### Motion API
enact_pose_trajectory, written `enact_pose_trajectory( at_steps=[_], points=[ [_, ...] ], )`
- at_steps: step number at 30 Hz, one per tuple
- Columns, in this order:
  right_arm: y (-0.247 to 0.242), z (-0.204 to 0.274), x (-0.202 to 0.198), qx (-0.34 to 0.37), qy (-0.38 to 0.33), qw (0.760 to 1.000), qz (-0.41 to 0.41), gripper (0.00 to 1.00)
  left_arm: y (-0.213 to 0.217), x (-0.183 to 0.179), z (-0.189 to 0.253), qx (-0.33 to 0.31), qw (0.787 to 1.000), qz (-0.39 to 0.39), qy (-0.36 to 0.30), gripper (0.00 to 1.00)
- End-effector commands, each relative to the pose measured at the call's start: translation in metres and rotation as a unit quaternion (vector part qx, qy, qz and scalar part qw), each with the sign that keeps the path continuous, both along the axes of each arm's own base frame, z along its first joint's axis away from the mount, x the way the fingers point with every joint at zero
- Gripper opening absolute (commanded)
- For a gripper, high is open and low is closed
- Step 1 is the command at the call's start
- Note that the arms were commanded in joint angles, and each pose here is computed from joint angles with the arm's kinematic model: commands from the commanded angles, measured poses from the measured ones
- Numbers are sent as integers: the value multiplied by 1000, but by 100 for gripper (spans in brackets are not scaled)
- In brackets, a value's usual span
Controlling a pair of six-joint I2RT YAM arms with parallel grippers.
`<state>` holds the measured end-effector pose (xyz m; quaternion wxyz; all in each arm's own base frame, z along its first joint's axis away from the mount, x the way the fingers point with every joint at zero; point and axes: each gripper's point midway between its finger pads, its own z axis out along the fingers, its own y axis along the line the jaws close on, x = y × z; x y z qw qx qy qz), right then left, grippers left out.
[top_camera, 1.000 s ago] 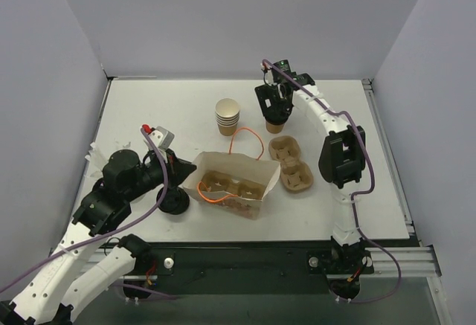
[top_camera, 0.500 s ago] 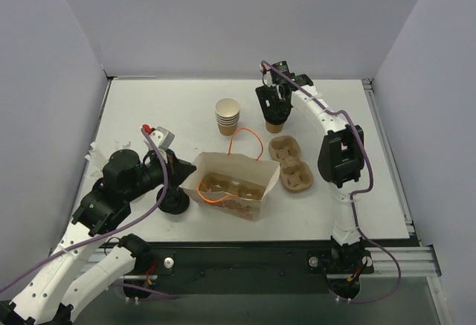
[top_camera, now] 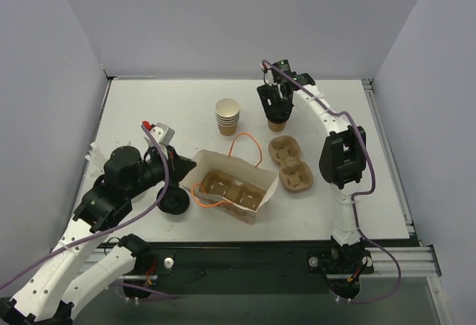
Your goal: Pack the takeout coffee
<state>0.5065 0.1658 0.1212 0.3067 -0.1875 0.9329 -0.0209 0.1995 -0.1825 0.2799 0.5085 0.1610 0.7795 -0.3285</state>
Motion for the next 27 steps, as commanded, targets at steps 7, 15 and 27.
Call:
enact_pose_trajectory(
  at_steps=[7, 15, 27],
  points=[
    [-17, 149, -32, 37, -119, 992, -3, 53, 3, 24, 31, -20, 997, 44, -53, 0],
    [17, 271, -126, 143, -213, 963, 80, 53, -2, 35, 26, -21, 997, 52, -44, 0],
    [94, 379, -281, 260, -296, 879, 270, 53, -3, 40, 20, -36, 996, 79, 4, 0]
  ],
)
